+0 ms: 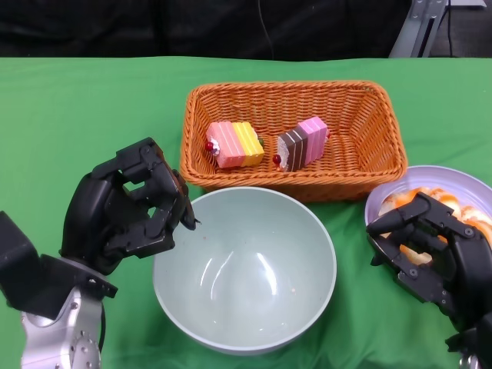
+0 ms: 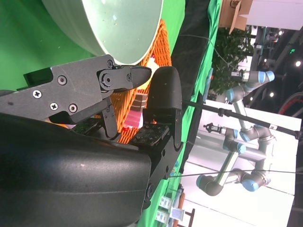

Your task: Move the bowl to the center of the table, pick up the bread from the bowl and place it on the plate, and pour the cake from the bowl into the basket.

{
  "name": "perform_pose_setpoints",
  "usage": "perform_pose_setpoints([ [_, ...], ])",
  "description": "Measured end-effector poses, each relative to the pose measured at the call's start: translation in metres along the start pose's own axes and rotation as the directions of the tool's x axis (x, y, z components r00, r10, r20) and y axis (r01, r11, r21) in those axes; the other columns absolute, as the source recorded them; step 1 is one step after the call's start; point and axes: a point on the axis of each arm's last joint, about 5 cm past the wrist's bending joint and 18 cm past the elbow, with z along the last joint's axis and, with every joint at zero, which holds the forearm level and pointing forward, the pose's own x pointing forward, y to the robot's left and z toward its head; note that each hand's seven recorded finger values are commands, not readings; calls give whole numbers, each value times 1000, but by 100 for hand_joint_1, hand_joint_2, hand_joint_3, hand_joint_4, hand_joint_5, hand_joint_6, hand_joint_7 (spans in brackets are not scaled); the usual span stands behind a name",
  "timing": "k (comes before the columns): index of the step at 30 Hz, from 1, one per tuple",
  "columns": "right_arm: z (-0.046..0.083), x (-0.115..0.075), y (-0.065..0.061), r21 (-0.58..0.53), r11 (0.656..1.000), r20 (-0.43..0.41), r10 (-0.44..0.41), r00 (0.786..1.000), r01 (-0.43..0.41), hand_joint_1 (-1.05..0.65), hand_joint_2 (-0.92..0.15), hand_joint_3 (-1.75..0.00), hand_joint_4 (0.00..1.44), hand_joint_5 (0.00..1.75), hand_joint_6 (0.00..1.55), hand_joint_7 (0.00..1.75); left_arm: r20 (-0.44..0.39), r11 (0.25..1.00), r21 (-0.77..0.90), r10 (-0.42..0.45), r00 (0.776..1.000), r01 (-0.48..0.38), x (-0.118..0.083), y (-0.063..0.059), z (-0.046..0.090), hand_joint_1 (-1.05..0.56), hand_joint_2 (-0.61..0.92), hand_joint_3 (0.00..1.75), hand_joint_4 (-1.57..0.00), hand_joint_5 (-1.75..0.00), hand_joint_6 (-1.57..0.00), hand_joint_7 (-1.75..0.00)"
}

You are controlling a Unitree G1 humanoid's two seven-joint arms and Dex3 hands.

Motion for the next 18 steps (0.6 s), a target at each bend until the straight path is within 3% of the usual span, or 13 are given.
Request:
perform_pose_setpoints([
  [18, 2, 6, 0, 0, 1000, 1, -20, 1000, 20, -27, -90, -21, 76, 155, 75, 108, -34, 1000, 12, 1, 999, 0, 1, -2, -4, -8, 59, 106, -77, -175, -73, -154],
])
